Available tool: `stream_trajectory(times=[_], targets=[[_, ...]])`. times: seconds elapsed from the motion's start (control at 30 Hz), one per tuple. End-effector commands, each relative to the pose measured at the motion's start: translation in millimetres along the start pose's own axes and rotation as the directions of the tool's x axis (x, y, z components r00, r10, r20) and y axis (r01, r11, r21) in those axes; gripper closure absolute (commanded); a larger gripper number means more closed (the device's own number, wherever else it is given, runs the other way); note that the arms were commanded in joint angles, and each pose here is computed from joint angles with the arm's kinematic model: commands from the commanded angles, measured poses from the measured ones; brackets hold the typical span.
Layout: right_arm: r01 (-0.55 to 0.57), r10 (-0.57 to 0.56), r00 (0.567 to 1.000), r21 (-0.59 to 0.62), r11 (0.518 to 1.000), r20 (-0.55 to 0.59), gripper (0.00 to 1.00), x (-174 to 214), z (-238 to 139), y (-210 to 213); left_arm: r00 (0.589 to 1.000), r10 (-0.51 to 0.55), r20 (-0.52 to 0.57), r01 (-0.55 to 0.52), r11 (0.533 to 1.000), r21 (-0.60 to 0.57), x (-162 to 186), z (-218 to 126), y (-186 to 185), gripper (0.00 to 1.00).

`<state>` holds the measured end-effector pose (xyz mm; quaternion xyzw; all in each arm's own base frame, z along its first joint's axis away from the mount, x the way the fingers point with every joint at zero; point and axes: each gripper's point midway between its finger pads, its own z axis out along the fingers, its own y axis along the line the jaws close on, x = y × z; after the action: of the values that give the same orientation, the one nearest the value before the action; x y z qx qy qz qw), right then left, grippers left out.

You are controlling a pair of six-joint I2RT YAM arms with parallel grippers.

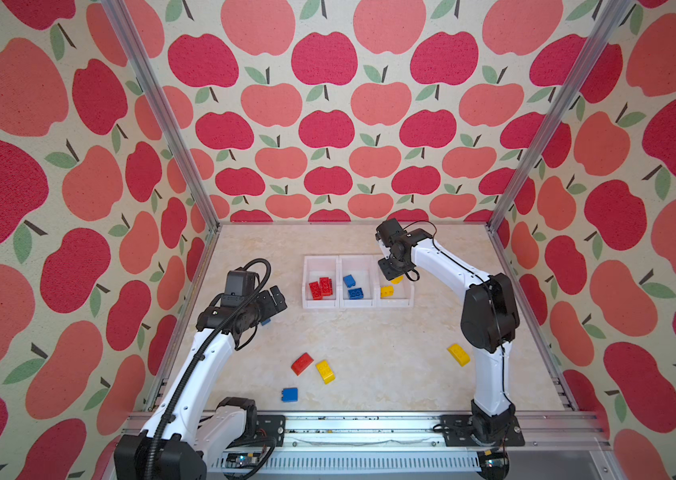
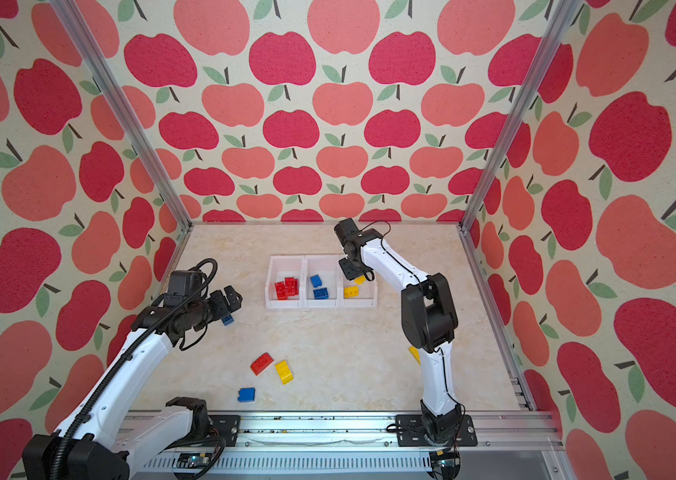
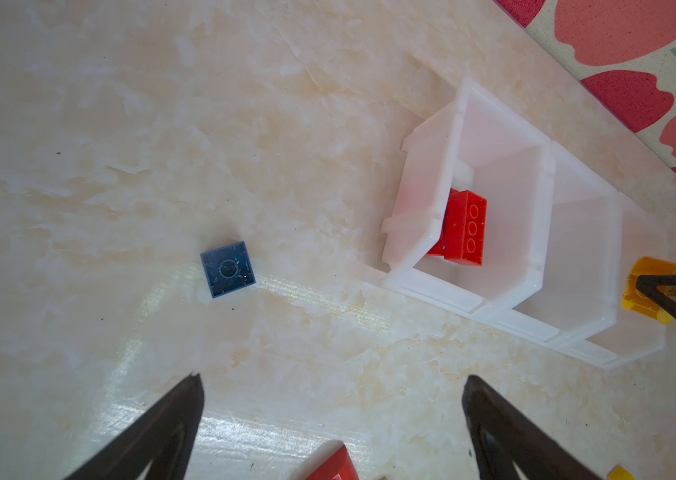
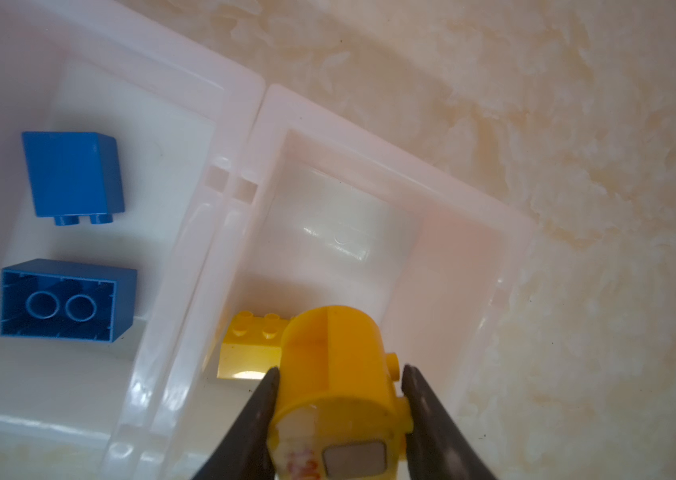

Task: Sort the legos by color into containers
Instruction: 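Lift the yellow cab piece and carry it to the compartment nearest the right arm, then open the right gripper to drop the cab piece and raise it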

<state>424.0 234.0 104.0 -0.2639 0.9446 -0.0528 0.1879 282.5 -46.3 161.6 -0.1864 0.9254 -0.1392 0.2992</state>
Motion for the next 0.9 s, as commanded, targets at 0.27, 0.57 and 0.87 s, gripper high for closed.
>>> stream_trajectory(times=[0.27,0.57,0.87], targets=[[0.032,-0.03,0.999,0.045,0.998,-0.036,0.62,-11,25,-8,0.999,-0.019,0.037,0.02,1.0,-0.021,-9,-14,1,0.01],[0.003,-0.002,0.999,0.025,1.0,-0.034,0.52,-8,12,-7,0.999,-0.016,0.032,0.016,1.0,-0.022,-9,-13,1,0.01],[-0.006,0.007,0.999,0.027,1.0,-0.042,0.42,-1,5,-8,1.0,-0.009,0.016,0.009,1.0,-0.011,-4,-9,1,0.01]])
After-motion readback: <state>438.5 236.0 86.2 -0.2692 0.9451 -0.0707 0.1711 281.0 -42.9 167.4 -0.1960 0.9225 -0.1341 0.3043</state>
